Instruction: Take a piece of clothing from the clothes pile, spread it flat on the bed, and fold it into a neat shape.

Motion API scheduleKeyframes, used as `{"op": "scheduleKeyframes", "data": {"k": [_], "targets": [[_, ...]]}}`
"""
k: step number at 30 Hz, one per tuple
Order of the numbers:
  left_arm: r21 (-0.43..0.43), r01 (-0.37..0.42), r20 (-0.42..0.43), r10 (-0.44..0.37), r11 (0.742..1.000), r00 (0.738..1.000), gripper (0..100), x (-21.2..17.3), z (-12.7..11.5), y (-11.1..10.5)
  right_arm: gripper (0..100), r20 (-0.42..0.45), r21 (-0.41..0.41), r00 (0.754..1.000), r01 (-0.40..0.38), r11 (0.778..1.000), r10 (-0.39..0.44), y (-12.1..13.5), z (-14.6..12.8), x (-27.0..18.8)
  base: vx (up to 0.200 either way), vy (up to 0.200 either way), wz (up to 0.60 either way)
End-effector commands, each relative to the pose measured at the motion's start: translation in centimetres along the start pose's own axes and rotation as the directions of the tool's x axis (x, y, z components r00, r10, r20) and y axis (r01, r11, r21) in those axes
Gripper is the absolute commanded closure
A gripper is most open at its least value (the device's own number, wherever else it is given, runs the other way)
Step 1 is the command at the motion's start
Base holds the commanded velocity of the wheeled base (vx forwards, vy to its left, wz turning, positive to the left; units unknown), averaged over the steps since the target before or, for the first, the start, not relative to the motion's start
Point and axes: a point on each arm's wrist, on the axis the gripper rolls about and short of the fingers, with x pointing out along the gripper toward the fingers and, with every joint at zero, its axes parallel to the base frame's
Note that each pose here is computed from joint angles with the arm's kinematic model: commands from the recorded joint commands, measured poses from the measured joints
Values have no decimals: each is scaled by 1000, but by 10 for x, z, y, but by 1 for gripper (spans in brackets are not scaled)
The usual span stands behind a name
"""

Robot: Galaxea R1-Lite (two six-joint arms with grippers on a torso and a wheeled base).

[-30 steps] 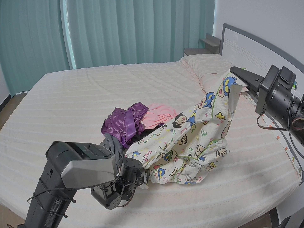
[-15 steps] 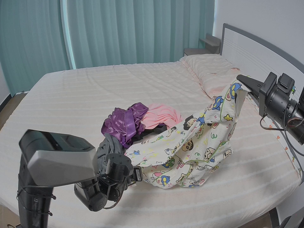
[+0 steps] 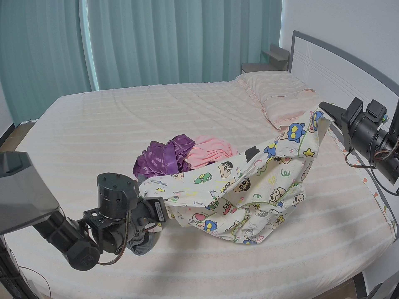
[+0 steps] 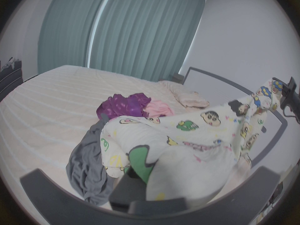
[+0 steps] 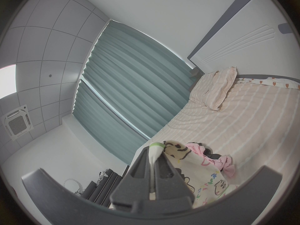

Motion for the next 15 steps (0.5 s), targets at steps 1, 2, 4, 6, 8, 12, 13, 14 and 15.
{"op": "scheduleKeyframes", "data": {"k": [1, 2, 4, 6, 8, 12, 13, 14, 15], "targets": [[25, 11, -96, -8, 1000, 995, 100, -17, -17, 5, 100, -4, 1, 1000, 13, 1000, -13, -3, -1, 1, 0, 0, 0], [38, 5, -139, 1, 999, 990, 100, -16, -28, 6, 100, 0, 1, 1000, 9, 1000, -9, -3, 0, 0, 0, 0, 0], [48, 1, -176, 7, 999, 984, 100, -17, -38, 7, 100, -3, 1, 1000, 1, 1000, -1, -1, 0, -1, 0, 0, 0], [64, 11, -244, 5, 998, 970, 100, -18, -55, 5, 100, 0, 0, 1000, -9, 1000, 9, 1, 1, -2, 0, 0, 0], [79, 27, -292, -3, 996, 956, 100, -21, -65, 6, 100, 0, 0, 1000, -11, 1000, 11, 2, 2, -2, 0, 0, 0], [91, 40, -357, -5, 995, 934, 100, -18, -78, 8, 100, -12, 1, 1000, -1, 1000, 1, -1, -1, 0, 0, 0, 0], [92, 38, -360, -2, 995, 933, 100, -17, -80, 8, 100, -13, 3, 1000, 0, 1000, 0, -2, -1, 0, 0, 0, 0], [99, 30, -377, 10, 995, 926, 0, -12, -85, 9, 100, -15, 3, 1000, 0, 1000, 0, -2, -2, 1, 0, 0, 0], [102, 24, -384, 17, 995, 923, 0, -10, -87, 10, 100, -14, 3, 1000, 1, 1000, -1, -2, -1, 1, 0, 0, 0]]}}
